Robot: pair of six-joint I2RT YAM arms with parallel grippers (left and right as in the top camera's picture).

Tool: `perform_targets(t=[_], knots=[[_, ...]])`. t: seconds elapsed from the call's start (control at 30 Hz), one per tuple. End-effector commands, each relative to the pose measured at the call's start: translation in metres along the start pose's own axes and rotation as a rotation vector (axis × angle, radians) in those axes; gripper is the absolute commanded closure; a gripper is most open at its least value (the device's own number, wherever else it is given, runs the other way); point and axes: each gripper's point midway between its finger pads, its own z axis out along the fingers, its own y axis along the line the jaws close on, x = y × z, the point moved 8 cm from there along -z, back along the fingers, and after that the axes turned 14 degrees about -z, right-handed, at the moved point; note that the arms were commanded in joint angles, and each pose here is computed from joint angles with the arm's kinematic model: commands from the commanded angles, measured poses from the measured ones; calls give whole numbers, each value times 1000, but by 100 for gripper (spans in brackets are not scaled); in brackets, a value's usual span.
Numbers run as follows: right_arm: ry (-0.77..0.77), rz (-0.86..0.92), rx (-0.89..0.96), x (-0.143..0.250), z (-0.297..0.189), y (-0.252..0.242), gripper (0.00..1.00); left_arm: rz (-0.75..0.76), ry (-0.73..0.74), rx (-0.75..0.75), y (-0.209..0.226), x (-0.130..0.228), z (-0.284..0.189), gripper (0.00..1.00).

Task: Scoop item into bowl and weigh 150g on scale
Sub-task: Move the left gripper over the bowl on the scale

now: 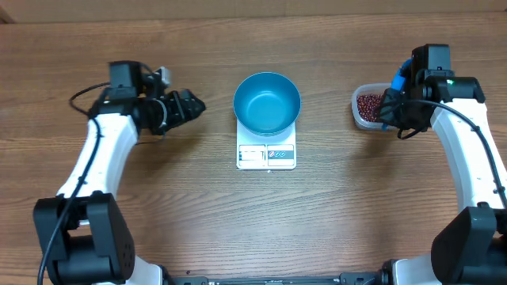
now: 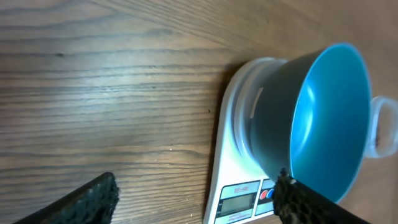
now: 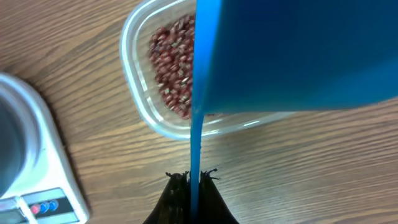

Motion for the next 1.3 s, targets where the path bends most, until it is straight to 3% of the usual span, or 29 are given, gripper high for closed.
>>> perform_targets(t=[0.0,0.1,0.2,0.3,0.47,0.77,1.0,1.17,1.27], knots=[[-20,-63,-199,-2,-4,18,96,85,-23,-53,-9,3,7,13],[-62,-161,-418,-5,-10,37,96,97,7,9,-18,6,8,10],[-82,-195,-545,-5,-16,45,96,158,121,248,-40,16,4,9],[-134,-269,-740,-5,-27,58,96,243,170,395,-54,22,0,6],[-197,-327,-954,-4,-42,71,96,288,185,431,-62,27,2,3],[-147,-278,-673,-4,-24,39,96,362,217,426,-77,44,12,2],[-63,-94,-347,-2,-11,-6,96,350,198,192,-81,58,23,5],[-59,-92,-341,-2,-11,-7,96,368,149,15,-105,52,-4,6],[-59,-93,-340,-2,-11,-7,96,386,82,-61,-128,48,-27,11]])
